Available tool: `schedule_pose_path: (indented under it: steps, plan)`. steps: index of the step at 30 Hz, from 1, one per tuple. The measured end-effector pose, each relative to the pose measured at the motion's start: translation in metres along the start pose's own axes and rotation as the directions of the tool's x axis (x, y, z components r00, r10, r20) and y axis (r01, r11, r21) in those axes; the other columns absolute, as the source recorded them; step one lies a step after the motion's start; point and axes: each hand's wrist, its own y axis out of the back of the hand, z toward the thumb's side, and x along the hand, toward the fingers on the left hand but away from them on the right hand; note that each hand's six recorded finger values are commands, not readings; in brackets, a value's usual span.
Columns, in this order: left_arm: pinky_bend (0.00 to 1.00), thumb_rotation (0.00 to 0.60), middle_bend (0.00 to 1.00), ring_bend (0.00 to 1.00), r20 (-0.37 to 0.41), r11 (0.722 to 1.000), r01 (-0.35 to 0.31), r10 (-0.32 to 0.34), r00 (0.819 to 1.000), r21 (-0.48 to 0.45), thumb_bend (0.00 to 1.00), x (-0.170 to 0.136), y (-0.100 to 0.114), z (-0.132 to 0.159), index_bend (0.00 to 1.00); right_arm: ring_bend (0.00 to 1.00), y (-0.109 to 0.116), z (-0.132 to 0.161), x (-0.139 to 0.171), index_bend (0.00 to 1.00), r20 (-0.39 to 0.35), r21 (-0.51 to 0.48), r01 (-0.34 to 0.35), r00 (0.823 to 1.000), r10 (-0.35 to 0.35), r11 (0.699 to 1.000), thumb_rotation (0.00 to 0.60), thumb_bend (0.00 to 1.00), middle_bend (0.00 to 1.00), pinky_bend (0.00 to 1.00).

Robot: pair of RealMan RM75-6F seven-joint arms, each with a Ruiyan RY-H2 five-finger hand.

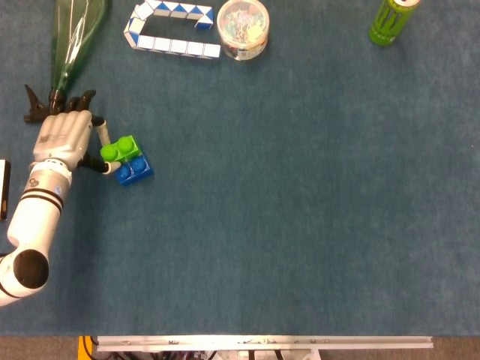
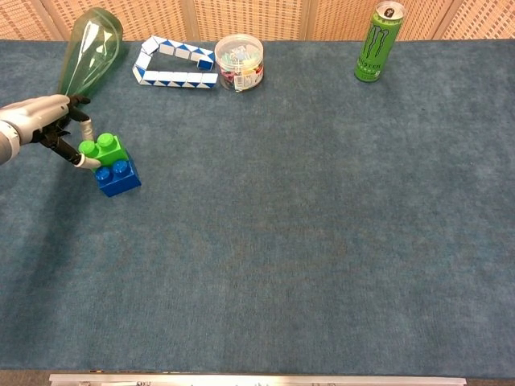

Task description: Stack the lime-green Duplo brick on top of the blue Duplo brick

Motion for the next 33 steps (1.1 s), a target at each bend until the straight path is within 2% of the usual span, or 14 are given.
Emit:
schedule_pose_path:
  steps: [2, 6, 9, 12, 17, 21, 27, 30, 33]
  plan:
    - [0.07, 0.6, 0.0, 0.0, 0.001, 1.0, -0.002, 0.002, 1.0, -0.008, 0.17, -0.001, 0.001, 0.0, 0.47, 0.3, 0.0, 0.0, 0.0, 0.54, 0.001, 0.001, 0.0, 1.0, 0.0, 1.0, 0.6, 0.07, 0.39, 0.3]
    - [0.07, 0.6, 0.0, 0.0, 0.011, 1.0, -0.008, 0.008, 1.0, -0.016, 0.17, -0.004, 0.002, 0.001, 0.27, 0.3, 0.0, 0.0, 0.0, 0.54, 0.0, 0.0, 0.001, 1.0, -0.001, 1.0, 0.6, 0.07, 0.39, 0.3]
    - [0.07, 0.6, 0.0, 0.0, 0.022, 1.0, -0.015, 0.016, 1.0, -0.017, 0.17, -0.008, 0.004, 0.003, 0.16, 0.3, 0.0, 0.0, 0.0, 0.54, -0.002, 0.001, 0.0, 1.0, 0.0, 1.0, 0.6, 0.07, 0.39, 0.3]
    - [0.07, 0.6, 0.0, 0.0, 0.036, 0.999, -0.027, 0.028, 0.999, -0.022, 0.17, -0.013, 0.006, 0.005, 0.11, 0.3, 0.0, 0.001, 0.001, 0.54, -0.004, 0.001, 0.002, 1.0, -0.002, 1.0, 0.6, 0.07, 0.39, 0.3]
    - [0.07, 0.6, 0.0, 0.0, 0.056, 0.996, -0.078, 0.08, 0.995, -0.029, 0.17, -0.027, 0.015, 0.004, 0.1, 0.3, 0.0, 0.002, 0.001, 0.54, -0.009, 0.003, 0.002, 1.0, -0.002, 1.0, 0.6, 0.07, 0.39, 0.3]
    - [0.07, 0.6, 0.0, 0.0, 0.069, 0.987, -0.16, 0.16, 0.985, -0.005, 0.17, -0.044, 0.027, -0.002, 0.13, 0.3, -0.002, 0.005, 0.002, 0.54, -0.019, 0.011, -0.001, 1.0, 0.001, 1.0, 0.6, 0.07, 0.39, 0.3]
    - [0.07, 0.6, 0.0, 0.0, 0.118, 0.957, -0.288, 0.283, 0.952, 0.026, 0.17, -0.078, 0.042, -0.015, 0.17, 0.3, -0.009, 0.015, 0.003, 0.54, -0.049, 0.04, -0.013, 0.999, 0.015, 0.999, 0.6, 0.07, 0.39, 0.3]
    - [0.07, 0.6, 0.0, 0.0, 0.157, 0.939, -0.342, 0.332, 0.93, 0.041, 0.17, -0.097, 0.046, -0.023, 0.2, 0.3, -0.014, 0.021, 0.003, 0.54, -0.064, 0.064, -0.021, 0.998, 0.025, 0.998, 0.6, 0.07, 0.39, 0.3]
    - [0.07, 0.6, 0.0, 0.0, 0.2, 0.914, -0.402, 0.385, 0.901, 0.051, 0.17, -0.117, 0.048, -0.031, 0.24, 0.3, -0.02, 0.027, 0.003, 0.54, -0.077, 0.089, -0.029, 0.996, 0.036, 0.996, 0.6, 0.07, 0.39, 0.3]
